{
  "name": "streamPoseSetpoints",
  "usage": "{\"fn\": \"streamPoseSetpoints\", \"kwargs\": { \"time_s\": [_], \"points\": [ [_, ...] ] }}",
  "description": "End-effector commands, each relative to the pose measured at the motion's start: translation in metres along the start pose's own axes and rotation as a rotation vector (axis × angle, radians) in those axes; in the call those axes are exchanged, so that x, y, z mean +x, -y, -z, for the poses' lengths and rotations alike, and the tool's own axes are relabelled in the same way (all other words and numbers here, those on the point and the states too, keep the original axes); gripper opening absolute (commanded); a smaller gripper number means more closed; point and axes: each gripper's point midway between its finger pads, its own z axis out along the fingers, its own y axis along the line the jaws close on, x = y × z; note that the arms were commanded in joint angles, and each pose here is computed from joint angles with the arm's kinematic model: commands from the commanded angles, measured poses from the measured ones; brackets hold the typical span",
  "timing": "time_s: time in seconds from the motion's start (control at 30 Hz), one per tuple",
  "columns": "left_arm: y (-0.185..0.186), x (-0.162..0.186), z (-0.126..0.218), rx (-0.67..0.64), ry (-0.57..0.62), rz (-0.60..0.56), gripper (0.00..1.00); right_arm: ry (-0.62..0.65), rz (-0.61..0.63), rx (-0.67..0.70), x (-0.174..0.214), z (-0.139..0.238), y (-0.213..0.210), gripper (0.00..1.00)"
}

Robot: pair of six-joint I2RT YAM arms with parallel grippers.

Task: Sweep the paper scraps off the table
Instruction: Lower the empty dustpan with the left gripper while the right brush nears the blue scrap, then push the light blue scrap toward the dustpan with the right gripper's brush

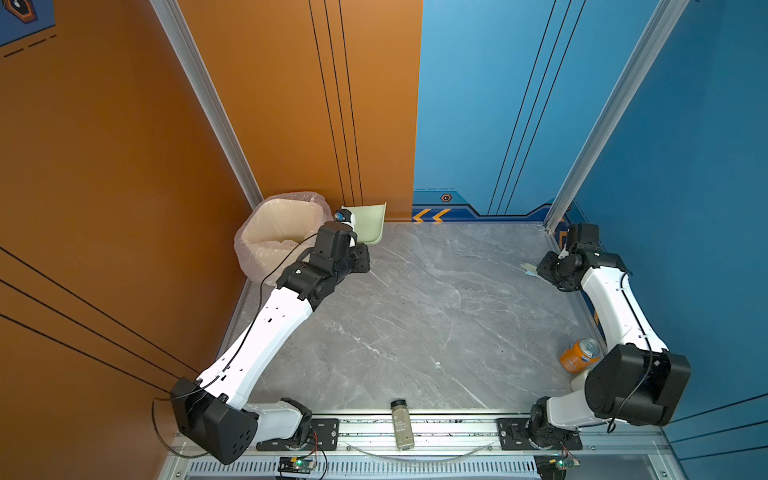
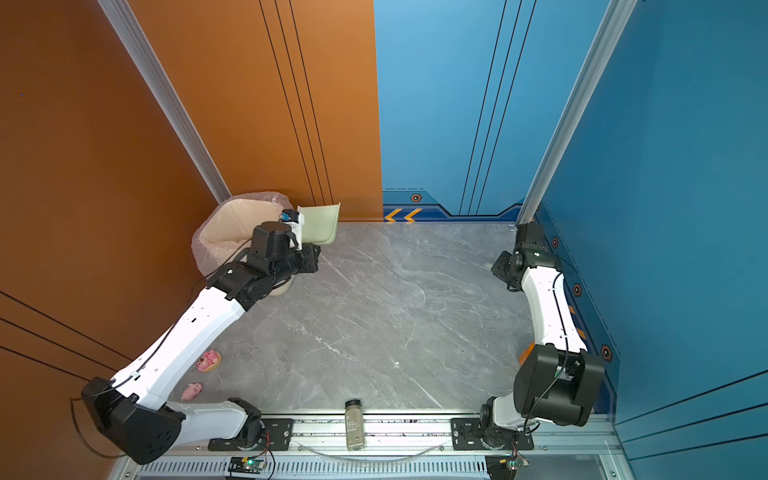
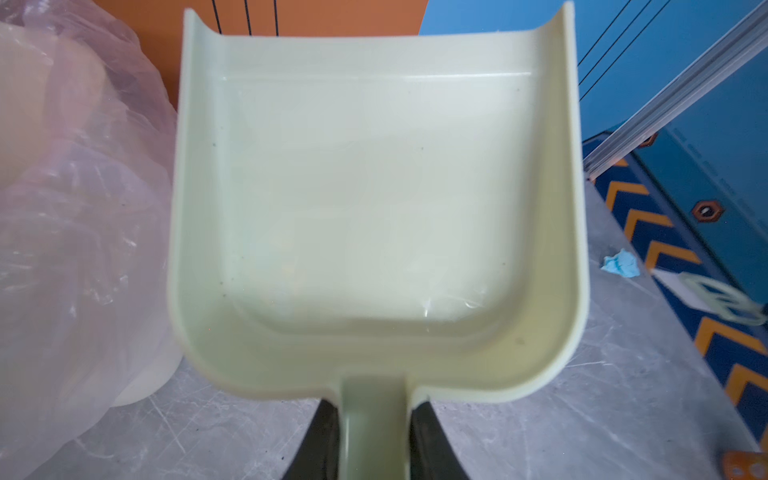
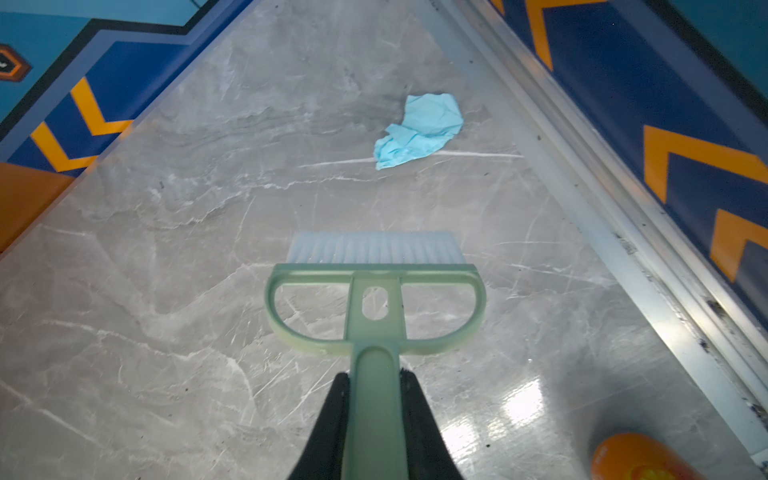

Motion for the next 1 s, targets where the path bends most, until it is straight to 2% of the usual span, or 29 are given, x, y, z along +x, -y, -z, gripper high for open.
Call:
{"fn": "streamPoseSetpoints", "kwargs": {
  "time_s": [0.0, 0.2, 0.63, 0.97],
  "points": [
    [0.006, 0.016, -0.013, -0.054, -0.032, -0.135, 0.0, 0.069, -0.006, 0.055, -0.026, -0.005, 0.013, 0.0],
    [0.046, 0.058, -0.04, 0.006, -0.137, -0.273, 0.0, 0.082, -0.037, 0.096, -0.047, -0.024, 0.026, 0.0],
    [0.088, 0.135, -0.076, 0.078, -0.315, -0.4, 0.0, 0.069, -0.037, 0.152, -0.067, -0.065, 0.037, 0.0],
    [0.1, 0.189, -0.092, 0.12, -0.455, -0.402, 0.0, -0.007, 0.012, 0.176, -0.058, -0.103, 0.03, 0.0]
  ]
}}
